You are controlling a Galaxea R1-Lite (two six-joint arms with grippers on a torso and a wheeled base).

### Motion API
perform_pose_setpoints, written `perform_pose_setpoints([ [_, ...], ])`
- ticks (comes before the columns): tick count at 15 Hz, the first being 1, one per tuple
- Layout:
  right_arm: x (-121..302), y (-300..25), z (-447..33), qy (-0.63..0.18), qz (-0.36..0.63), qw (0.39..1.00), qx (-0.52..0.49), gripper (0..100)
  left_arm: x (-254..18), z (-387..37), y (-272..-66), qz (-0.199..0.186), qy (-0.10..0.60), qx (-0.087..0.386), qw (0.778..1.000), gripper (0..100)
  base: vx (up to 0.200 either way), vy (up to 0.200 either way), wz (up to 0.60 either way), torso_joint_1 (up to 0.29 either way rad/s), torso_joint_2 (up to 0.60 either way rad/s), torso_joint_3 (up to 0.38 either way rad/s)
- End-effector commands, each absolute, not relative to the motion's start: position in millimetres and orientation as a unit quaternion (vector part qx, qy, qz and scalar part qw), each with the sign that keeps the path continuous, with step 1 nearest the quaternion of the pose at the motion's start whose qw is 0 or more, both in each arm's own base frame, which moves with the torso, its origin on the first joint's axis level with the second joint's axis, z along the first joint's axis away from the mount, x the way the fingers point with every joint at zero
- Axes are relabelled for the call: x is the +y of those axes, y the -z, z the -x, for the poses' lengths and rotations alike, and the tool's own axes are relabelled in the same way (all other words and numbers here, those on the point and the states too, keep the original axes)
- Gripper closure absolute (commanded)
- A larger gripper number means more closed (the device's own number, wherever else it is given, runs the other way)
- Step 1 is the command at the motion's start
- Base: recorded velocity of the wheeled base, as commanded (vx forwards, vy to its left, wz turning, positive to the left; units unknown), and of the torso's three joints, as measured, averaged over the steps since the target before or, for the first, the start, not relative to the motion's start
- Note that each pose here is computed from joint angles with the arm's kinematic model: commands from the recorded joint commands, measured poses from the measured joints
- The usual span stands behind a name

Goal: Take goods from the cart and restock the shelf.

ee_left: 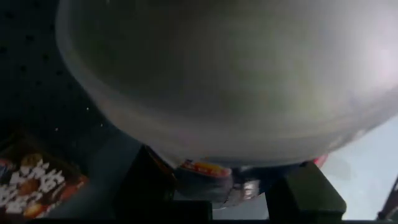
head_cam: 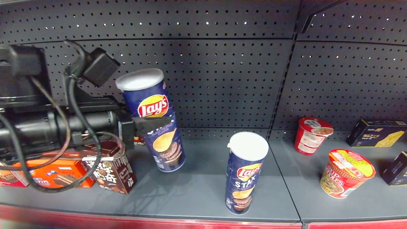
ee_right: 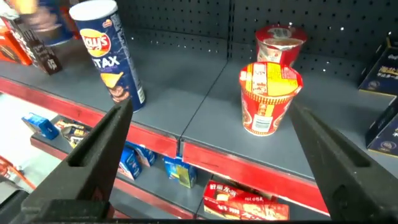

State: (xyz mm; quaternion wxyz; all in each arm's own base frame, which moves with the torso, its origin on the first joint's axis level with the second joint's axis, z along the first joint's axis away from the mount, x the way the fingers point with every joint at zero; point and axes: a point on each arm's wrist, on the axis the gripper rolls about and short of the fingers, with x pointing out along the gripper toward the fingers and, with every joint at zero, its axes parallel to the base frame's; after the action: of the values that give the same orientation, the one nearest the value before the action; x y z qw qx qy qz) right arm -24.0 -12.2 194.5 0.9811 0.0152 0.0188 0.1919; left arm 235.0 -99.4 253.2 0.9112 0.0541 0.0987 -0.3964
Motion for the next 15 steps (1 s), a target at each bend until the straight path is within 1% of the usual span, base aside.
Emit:
perform_pose_setpoints([
  [1, -13.9, -192.2, 27.9, -0.192, -0.017, 0.981, 0.013, 0, -116.3, -286.6, -231.6, -0.057, 0.403, 0.13, 0.904, 100, 0.0, 0.0, 0.0, 0.0, 0.0, 0.0],
  [2, -13.9, -192.0, 27.9, -0.192, -0.016, 0.981, 0.013, 0, -118.3, -290.1, -231.7, -0.056, 0.409, 0.13, 0.902, 100, 0.0, 0.0, 0.0, 0.0, 0.0, 0.0],
  [3, -13.8, -191.4, 27.6, -0.192, -0.016, 0.981, 0.014, 0, -123.9, -304.7, -227.5, -0.053, 0.424, 0.131, 0.894, 100, 0.0, 0.0, 0.0, 0.0, 0.0, 0.0],
  [4, -13.9, -191.4, 27.9, -0.192, -0.016, 0.981, 0.013, 0, -132.3, -317.8, -220.8, -0.062, 0.433, 0.131, 0.89, 100, 0.0, 0.0, 0.0, 0.0, 0.0, 0.0],
  [6, -13.2, -190.6, 27.9, -0.183, -0.017, 0.983, 0.015, 0, -142.8, -332.0, -218.5, -0.081, 0.45, 0.12, 0.881, 100, 0.0, 0.0, 0.0, 0.0, 0.0, 0.0],
  [8, -13.5, -186.2, 28.8, -0.182, -0.028, 0.983, 0.018, 0, -156.5, -340.7, -219.9, -0.081, 0.469, 0.116, 0.872, 100, 0.0, 0.0, 0.0, 0.0, 0.0, 0.0],
  [10, -13.5, -180.6, 29.2, -0.179, -0.028, 0.983, 0.021, 0, -165.6, -348.6, -218.6, -0.081, 0.476, 0.132, 0.866, 100, 0.0, 0.0, 0.0, 0.0, 0.0, 0.0],
  [11, -13.6, -181.0, 29.7, -0.177, -0.029, 0.984, 0.019, 0, -170.0, -355.7, -215.3, -0.088, 0.479, 0.135, 0.863, 100, 0.0, 0.0, 0.0, 0.0, 0.0, 0.0],
  [13, -13.7, -182.3, 30.1, -0.177, -0.029, 0.984, 0.016, 0, -175.2, -370.4, -209.0, -0.109, 0.481, 0.125, 0.861, 100, 0.0, 0.0, 0.0, 0.0, 0.0, 0.0],
  [15, -13.7, -182.5, 30.1, -0.176, -0.03, 0.984, 0.016, 0, -183.6, -383.7, -204.3, -0.11, 0.494, 0.13, 0.853, 100, 0.0, 0.0, 0.0, 0.0, 0.0, 0.0],
])
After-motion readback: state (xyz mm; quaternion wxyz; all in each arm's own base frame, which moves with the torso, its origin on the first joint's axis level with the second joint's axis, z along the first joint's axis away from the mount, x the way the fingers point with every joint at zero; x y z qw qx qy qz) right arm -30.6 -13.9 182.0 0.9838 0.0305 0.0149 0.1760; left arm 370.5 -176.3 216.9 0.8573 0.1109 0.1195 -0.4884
